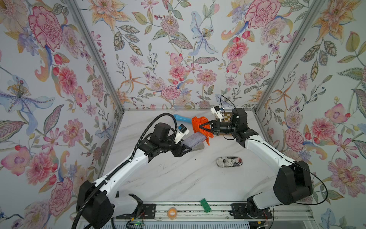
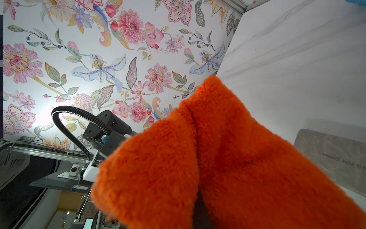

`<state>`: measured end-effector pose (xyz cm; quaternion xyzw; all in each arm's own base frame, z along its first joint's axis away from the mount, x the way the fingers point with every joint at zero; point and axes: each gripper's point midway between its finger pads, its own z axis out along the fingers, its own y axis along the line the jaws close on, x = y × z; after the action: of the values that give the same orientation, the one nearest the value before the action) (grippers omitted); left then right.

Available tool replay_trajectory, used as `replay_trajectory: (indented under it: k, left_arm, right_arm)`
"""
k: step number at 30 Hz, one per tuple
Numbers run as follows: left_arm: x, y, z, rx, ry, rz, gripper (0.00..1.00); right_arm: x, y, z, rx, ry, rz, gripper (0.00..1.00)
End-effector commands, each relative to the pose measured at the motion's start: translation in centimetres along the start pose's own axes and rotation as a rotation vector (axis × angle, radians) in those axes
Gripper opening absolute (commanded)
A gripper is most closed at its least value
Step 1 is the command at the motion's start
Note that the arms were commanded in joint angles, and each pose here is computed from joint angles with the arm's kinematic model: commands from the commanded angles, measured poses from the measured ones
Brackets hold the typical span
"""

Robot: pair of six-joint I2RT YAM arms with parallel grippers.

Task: Wipe the eyeglass case
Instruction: Wipe the dirt from the eyeglass case.

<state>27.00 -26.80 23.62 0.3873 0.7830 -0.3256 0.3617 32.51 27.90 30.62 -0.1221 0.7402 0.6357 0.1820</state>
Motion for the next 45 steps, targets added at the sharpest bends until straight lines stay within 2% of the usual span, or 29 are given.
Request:
replay_trajectory:
  k: [1,8,12,17,19,21,24,27,31,33,39,43,45]
  left_arm:
    - [-4.9,0.7,-2.5,-0.052,-0.198,0.033,0.44]
    - [-4.2,-3.0,-0.6,0.043,-0.208,0.029,0.44]
    - [-3.6,-3.0,-0.8,0.033,-0.226,0.002,0.44]
    - [-5.6,-1.5,-4.1,0.093,-0.382,-0.151,0.43]
    - [-6.8,-1.4,-5.1,0.127,-0.432,-0.201,0.44]
    - [-7.9,-1.4,-5.5,0.148,-0.460,-0.244,0.45]
    - [-9.6,-1.9,-5.9,0.225,-0.522,-0.313,0.45]
    - [-11.2,-2.6,-6.5,0.330,-0.594,-0.353,0.45]
    - [-11.5,-3.5,-5.7,0.406,-0.588,-0.376,0.45]
    - [-10.8,-4.3,-4.9,0.433,-0.547,-0.374,0.45]
    - [-8.6,-6.9,-4.1,0.501,-0.475,-0.385,0.45]
    - [-8.8,-7.7,-5.2,0.549,-0.516,-0.392,0.45]
    - [-8.9,-7.5,-5.1,0.544,-0.510,-0.401,0.45]
  right_arm:
    - [1.8,-1.1,-0.2,-0.021,0.066,0.081,0.00]
    - [1.2,-0.4,-1.8,-0.013,-0.026,0.028,0.00]
    - [-0.4,0.1,-3.9,0.015,-0.124,-0.027,0.00]
    - [-2.3,0.6,-8.4,0.088,-0.308,-0.094,0.00]
    - [-2.2,1.0,-9.0,0.097,-0.346,-0.119,0.00]
    - [-1.7,2.3,-8.7,0.061,-0.367,-0.157,0.00]
    - [-0.1,5.9,-7.4,-0.066,-0.445,-0.245,0.00]
    - [2.2,8.4,-4.4,-0.138,-0.421,-0.307,0.00]
    - [3.7,11.2,-1.5,-0.187,-0.386,-0.398,0.00]
    - [2.8,12.0,-1.2,-0.185,-0.391,-0.430,0.00]
    - [-1.0,12.3,-2.1,-0.083,-0.449,-0.507,0.00]
    - [0.1,10.7,-1.1,-0.084,-0.420,-0.467,0.00]
    - [2.5,11.0,0.6,-0.145,-0.363,-0.443,0.00]
